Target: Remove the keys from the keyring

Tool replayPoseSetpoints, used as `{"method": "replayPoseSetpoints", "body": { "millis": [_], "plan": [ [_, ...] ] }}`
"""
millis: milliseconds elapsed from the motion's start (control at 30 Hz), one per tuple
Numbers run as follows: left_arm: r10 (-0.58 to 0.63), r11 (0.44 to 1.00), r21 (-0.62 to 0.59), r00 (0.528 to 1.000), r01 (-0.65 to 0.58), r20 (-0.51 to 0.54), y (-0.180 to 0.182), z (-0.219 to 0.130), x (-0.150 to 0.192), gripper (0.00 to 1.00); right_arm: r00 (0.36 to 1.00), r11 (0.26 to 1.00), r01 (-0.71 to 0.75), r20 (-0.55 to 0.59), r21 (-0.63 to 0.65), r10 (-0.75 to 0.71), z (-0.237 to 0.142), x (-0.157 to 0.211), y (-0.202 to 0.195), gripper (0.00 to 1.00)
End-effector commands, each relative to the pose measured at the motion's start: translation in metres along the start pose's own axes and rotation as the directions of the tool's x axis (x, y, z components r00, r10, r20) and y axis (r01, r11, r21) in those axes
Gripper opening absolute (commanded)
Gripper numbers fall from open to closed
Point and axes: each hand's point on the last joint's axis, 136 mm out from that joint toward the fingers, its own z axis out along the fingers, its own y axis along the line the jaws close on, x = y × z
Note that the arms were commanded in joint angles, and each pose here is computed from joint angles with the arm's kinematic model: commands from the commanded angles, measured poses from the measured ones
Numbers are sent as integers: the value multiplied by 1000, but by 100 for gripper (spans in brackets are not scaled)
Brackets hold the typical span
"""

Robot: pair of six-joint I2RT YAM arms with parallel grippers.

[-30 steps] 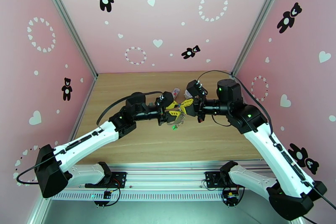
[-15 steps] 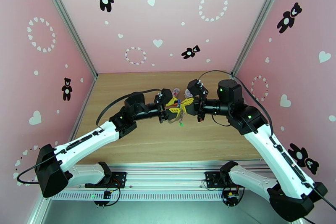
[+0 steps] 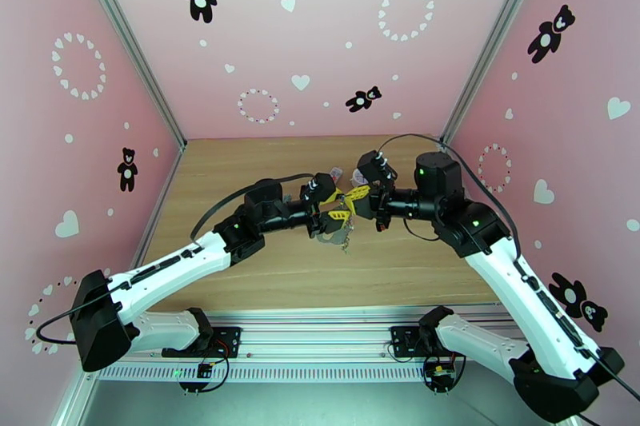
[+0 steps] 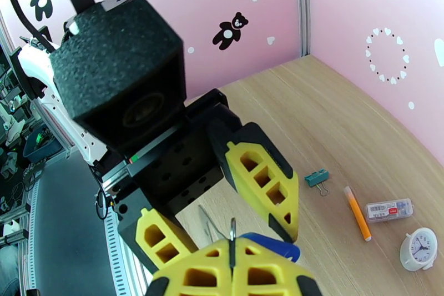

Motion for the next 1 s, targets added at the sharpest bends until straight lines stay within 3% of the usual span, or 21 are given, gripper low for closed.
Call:
{"method": "replayPoseSetpoints", "body": {
  "millis": [0,667,967],
  "plan": [
    [-3,999,-51,1000,4,7,8,0,3,49,999,1000,14,33,15,-15,-5,-7,1,0],
    [35,998,-42,999,-36,-20,3,-7,6,35,999,999,34,1,-8,-34,-8,-7,7,0],
    [40,997,-64,999,-39,21,8,-3,0,44,1000,1000,8,19,-3,-8,-5,-8,4,0]
  ]
}}
